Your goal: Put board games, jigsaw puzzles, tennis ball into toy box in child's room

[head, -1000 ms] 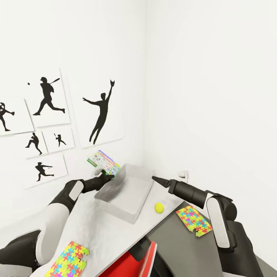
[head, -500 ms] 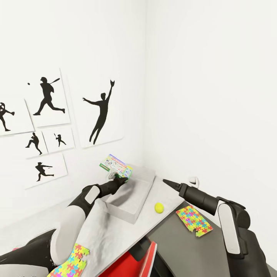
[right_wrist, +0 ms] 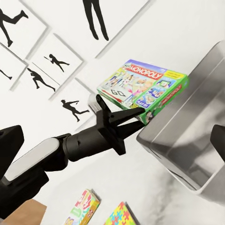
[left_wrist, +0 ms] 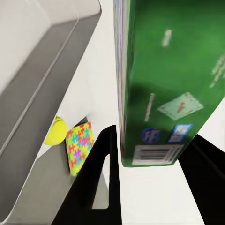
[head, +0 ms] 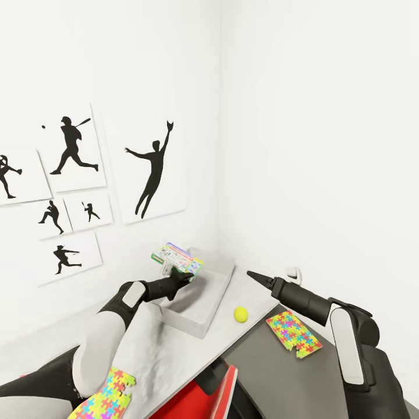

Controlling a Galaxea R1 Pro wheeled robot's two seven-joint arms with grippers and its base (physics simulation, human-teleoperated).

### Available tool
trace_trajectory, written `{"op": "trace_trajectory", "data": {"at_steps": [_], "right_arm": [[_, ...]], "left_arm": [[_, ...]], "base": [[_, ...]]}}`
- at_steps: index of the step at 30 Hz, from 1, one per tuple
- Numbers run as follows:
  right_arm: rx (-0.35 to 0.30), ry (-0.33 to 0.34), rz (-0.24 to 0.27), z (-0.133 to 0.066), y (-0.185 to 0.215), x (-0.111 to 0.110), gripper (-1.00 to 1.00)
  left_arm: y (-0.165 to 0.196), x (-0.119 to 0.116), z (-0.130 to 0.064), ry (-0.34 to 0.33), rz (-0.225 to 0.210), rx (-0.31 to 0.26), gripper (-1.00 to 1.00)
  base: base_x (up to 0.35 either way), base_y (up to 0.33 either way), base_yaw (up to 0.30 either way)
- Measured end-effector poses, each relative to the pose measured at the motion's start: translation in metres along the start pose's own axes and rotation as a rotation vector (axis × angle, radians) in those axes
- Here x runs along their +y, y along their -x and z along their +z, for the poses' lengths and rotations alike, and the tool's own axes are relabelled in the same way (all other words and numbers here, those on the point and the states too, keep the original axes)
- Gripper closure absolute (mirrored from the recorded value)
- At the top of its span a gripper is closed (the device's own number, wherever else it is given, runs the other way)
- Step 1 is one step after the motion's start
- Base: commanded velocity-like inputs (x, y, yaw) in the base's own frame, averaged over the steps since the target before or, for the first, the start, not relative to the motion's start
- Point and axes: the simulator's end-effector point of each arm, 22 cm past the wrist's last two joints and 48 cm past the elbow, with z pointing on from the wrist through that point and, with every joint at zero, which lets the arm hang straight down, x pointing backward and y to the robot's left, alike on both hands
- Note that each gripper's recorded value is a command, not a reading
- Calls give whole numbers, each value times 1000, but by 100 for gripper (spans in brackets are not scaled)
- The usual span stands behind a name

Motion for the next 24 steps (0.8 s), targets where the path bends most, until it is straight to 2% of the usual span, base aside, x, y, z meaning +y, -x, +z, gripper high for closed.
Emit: {"op": "trace_trajectory", "data": {"at_steps": [4,9,10,11,16,19,24], "right_arm": [[-1,-2,0,-1,0,-1,-100],[-1,-2,-1,-1,1,-1,-100],[-1,-2,-1,-1,1,-1,-100],[-1,-2,-1,-1,1,-1,-100],[5,-23,-18,-7,4,-8,-100],[7,-33,-26,-11,6,-12,-100],[9,-41,-33,-14,8,-15,-100]], "left_arm": [[-1,-3,0,-21,-46,-1,100],[-15,-7,12,-4,-57,13,100],[-19,-4,15,16,-58,17,100],[-21,3,16,49,-74,14,100],[-15,4,16,26,-214,-29,100],[-15,3,17,18,-243,-33,100],[-36,10,24,28,-278,6,100]], "base": [[0,0,0],[0,0,0],[0,0,0],[0,0,0],[0,0,0],[0,0,0],[0,0,0]]}}
